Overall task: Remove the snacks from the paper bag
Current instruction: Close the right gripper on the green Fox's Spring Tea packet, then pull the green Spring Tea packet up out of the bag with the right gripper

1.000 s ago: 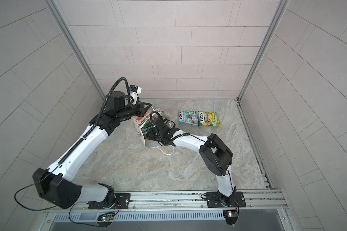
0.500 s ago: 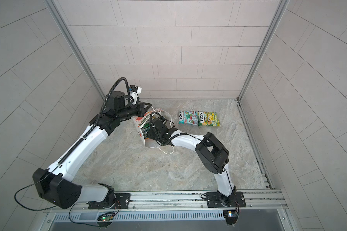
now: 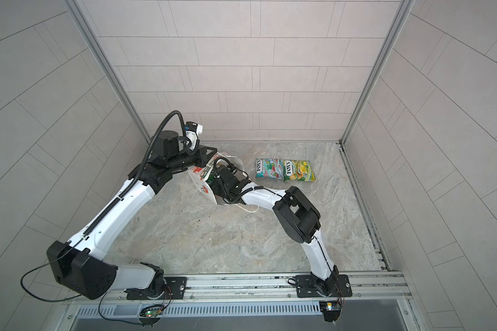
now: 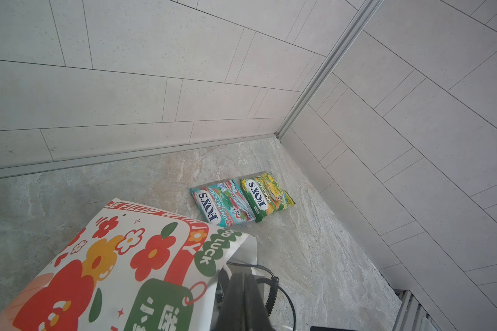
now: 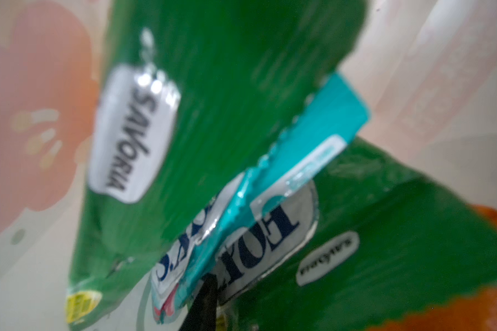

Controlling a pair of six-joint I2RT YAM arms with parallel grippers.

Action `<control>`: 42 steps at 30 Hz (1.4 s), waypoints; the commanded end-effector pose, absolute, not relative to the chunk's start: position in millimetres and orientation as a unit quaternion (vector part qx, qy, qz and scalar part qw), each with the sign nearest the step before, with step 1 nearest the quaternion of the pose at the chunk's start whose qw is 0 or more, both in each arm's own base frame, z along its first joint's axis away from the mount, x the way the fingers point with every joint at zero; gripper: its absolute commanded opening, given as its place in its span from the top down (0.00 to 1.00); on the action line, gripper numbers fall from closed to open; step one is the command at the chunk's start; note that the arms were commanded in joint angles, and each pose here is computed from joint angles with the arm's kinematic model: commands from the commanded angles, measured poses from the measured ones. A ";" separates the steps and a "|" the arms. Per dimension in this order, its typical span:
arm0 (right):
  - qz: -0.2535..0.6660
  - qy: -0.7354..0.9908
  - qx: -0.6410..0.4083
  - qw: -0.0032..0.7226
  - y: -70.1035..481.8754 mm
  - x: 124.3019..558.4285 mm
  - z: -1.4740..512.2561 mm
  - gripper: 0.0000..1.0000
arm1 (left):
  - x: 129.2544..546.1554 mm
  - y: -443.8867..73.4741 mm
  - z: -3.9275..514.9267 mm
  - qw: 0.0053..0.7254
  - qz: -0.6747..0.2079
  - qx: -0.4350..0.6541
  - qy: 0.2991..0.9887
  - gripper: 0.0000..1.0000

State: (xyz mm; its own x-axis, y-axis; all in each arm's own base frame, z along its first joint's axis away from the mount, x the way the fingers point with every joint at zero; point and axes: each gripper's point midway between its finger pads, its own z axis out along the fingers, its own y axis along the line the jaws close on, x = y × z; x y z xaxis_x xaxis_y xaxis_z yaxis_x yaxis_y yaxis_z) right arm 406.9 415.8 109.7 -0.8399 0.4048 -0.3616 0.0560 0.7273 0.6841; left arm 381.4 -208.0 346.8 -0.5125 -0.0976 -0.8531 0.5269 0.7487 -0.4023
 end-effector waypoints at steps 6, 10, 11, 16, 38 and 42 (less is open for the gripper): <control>0.337 0.897 0.118 0.260 415.7 411.5 117.6 0.93 | 380.0 -205.4 350.2 0.486 -0.321 0.131 0.802 1.00; 0.325 0.901 0.096 0.271 408.1 407.3 126.3 1.00 | 381.9 -202.7 347.1 0.485 -0.312 0.126 0.807 1.00; 0.321 0.902 0.090 0.274 406.4 406.1 128.7 1.00 | 382.6 -202.3 346.9 0.486 -0.310 0.125 0.808 1.00; 0.320 0.901 0.056 0.286 401.6 398.6 143.3 1.00 | 386.2 -199.0 340.8 0.482 -0.298 0.117 0.816 1.00; 0.301 0.890 -0.015 0.341 372.6 378.7 200.4 1.00 | 396.0 -195.4 319.9 0.460 -0.274 0.105 0.838 1.00; 0.303 0.886 -0.025 0.349 367.3 373.2 215.0 1.00 | 396.0 -195.3 319.1 0.458 -0.274 0.105 0.839 1.00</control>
